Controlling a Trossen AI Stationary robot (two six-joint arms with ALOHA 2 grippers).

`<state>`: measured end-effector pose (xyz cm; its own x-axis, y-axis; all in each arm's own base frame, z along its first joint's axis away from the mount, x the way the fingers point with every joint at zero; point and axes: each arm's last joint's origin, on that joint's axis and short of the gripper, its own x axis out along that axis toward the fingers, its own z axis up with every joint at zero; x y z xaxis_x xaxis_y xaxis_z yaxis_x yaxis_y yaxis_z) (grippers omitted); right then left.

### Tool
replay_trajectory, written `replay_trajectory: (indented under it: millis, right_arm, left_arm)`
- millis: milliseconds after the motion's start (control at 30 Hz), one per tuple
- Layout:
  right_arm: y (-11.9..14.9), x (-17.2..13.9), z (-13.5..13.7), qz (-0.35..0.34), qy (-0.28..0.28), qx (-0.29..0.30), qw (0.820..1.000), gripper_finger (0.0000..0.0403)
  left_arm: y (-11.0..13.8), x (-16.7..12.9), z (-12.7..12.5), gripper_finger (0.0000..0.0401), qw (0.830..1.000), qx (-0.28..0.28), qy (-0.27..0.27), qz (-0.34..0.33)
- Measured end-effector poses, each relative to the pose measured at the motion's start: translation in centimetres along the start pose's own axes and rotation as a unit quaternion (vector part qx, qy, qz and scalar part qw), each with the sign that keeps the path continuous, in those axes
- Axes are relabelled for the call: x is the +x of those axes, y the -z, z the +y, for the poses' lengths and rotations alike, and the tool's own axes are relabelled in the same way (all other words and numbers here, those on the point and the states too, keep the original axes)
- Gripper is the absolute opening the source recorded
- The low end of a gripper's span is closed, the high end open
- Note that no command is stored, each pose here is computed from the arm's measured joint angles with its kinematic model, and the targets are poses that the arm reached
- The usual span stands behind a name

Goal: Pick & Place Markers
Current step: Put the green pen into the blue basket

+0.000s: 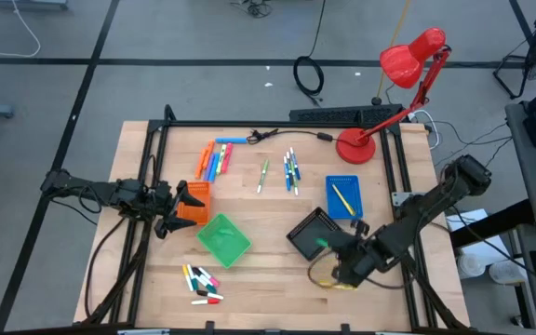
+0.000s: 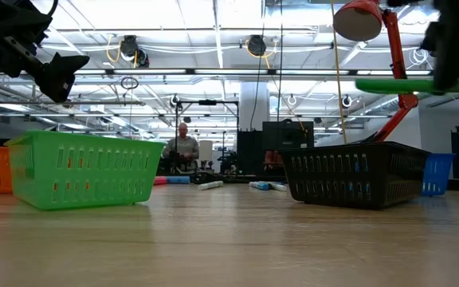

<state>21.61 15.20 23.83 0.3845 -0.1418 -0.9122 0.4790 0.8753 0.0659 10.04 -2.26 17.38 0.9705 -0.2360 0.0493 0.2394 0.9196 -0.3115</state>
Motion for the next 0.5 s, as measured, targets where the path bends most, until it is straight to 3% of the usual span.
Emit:
replay_trajectory:
  millis: [333, 500]
  right_arm:
    - [-2.7, -1.5, -5.1, -0.016, 0.091, 0.092, 0.991, 0.0025]
    - [-3.2, -0.5, -8.0, -0.006, 0.123, 0.126, 0.984, 0.0026]
  left_arm:
    - [0.0, 0.0, 0.0, 0.031, 1.0, 0.0, 0.0, 0.0]
    - [0.0, 0.0, 0.0, 0.031, 1.0, 0.0, 0.0, 0.0]
